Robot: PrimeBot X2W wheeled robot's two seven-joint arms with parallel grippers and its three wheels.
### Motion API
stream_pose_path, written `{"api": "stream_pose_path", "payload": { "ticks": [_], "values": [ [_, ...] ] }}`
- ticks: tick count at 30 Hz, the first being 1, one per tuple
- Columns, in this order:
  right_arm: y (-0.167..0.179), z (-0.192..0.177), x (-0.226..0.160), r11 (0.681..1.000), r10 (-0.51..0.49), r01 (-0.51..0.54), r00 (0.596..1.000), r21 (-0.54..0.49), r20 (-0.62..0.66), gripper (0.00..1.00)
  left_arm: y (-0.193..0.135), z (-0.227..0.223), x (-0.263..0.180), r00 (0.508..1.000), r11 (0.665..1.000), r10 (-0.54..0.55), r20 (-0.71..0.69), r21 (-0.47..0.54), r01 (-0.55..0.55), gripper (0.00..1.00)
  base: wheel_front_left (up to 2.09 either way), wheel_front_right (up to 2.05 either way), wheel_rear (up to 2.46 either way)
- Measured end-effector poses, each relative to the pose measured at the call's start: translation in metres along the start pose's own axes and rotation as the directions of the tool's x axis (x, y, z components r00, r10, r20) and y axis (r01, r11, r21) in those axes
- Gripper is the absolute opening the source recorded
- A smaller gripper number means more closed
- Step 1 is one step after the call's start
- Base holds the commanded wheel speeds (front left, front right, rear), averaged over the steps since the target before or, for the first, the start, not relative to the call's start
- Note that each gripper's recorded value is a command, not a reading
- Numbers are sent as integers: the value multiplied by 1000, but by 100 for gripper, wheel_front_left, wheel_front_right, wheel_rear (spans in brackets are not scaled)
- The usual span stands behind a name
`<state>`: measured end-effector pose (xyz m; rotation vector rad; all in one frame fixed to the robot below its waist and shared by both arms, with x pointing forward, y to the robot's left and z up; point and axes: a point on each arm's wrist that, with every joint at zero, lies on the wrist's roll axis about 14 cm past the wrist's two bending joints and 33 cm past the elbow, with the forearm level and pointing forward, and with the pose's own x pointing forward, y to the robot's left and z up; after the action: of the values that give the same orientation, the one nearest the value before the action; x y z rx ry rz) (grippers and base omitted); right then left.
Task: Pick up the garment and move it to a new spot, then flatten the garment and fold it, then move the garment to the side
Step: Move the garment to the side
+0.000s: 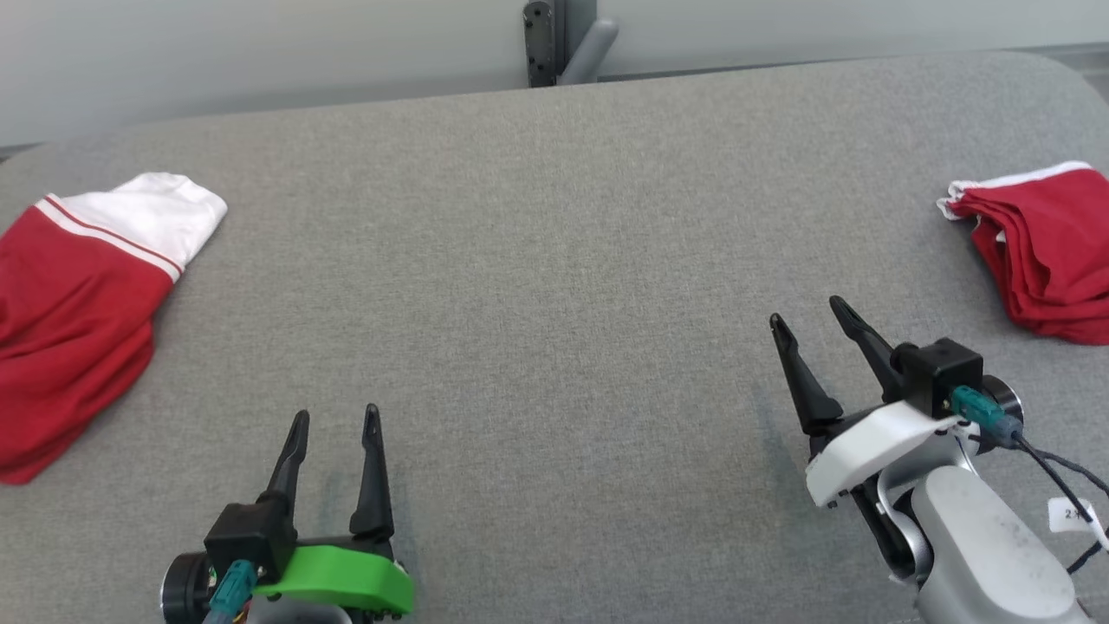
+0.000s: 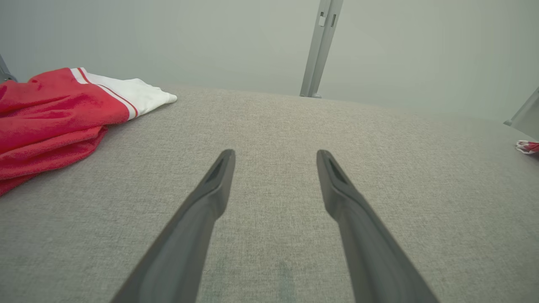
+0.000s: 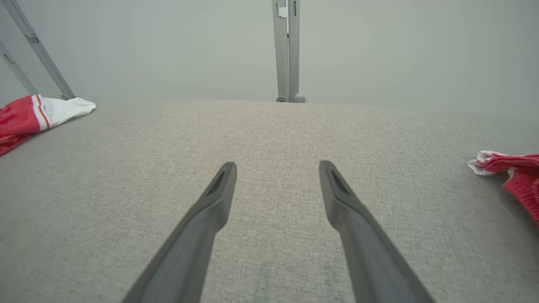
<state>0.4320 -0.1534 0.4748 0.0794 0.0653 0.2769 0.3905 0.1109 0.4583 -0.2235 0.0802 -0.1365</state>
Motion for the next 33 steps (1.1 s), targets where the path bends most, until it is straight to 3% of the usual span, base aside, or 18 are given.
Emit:
{"api": "stream_pose_path", "payload": {
  "ticks": [5,10,33],
  "values": [
    [29,33,-24,999,14,-8,991,-40,132,100,18,28,-29,994,998,68,87,3,-68,100,0,0,0],
    [43,58,-48,998,3,11,974,-60,228,100,16,60,-49,981,998,49,188,29,-55,100,0,0,0],
    [44,43,-80,998,-59,63,977,-13,207,100,13,55,-65,984,997,22,178,65,-34,100,0,0,0]
  ]
}}
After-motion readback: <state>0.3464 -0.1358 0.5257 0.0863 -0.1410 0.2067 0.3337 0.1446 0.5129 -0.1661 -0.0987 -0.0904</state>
